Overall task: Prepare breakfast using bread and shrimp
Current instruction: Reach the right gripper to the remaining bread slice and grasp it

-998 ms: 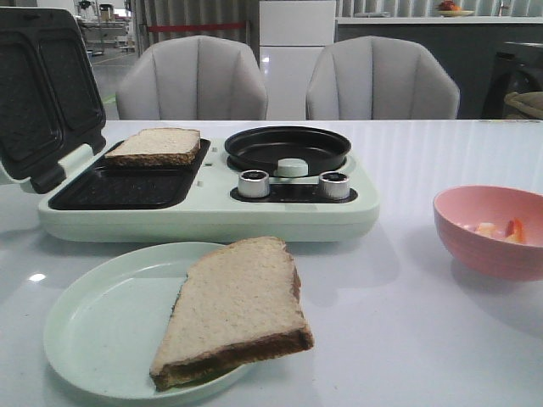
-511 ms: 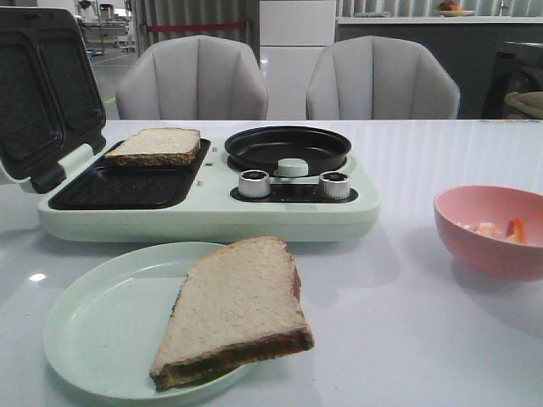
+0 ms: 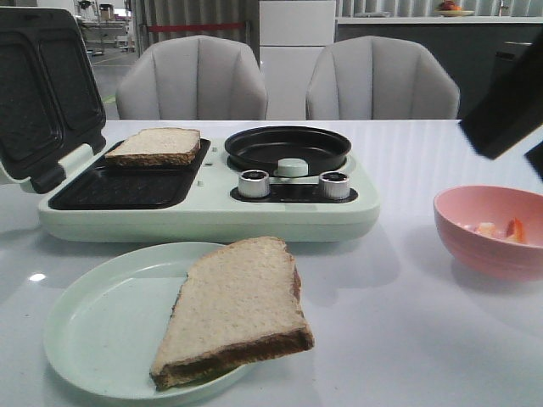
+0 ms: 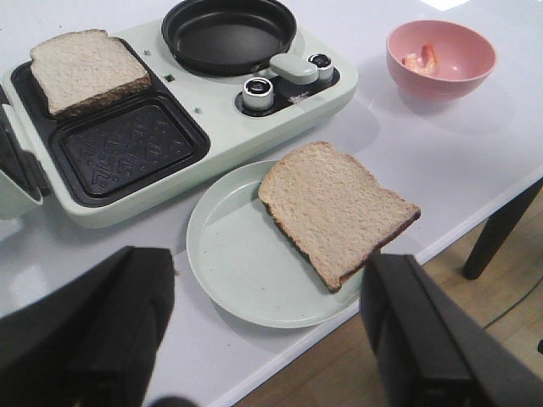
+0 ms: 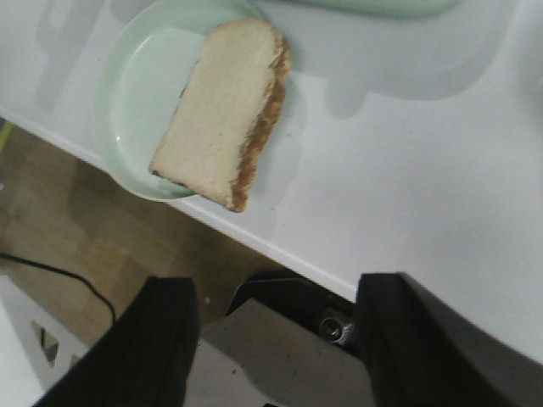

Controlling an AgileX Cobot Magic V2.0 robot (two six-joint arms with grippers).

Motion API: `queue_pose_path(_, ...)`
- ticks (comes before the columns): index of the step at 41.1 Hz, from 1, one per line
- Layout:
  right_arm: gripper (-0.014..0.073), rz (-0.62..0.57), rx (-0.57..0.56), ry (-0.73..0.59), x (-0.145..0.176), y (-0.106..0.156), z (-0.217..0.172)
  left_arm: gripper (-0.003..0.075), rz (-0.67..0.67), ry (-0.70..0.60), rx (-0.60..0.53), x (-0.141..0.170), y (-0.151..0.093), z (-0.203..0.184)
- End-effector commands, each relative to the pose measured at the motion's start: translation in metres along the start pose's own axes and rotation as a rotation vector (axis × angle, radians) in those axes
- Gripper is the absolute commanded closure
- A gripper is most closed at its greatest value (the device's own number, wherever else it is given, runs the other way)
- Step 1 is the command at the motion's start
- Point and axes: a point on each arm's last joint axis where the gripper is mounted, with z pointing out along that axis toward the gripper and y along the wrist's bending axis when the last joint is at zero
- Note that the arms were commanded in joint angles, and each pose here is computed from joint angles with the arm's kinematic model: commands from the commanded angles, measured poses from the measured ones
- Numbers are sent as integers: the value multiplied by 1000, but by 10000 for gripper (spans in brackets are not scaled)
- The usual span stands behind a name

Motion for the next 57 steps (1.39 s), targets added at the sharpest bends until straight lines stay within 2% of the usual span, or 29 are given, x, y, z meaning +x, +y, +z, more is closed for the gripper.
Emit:
queue_pose_path(1,81,25,-61,-29,-14,9,10,199,1,-109,7,-15,-1,-5)
queue_pose_path(11,81,194,-81,71,-23,-5,66,199,1,-109,7,-15,-1,-5)
queue_pose_path(17,81,245,-91,101,-27,-13,91,199,1,-109,7,-15,-1,-5)
queue_pose_path(33,81,285,-247,62,-40,-17,130,199,1,-109,7,-15,-1,-5)
queue_pose_path(57,81,343,-315,111,-40,-27,171,199,1,-109,7,-15,-1,-5)
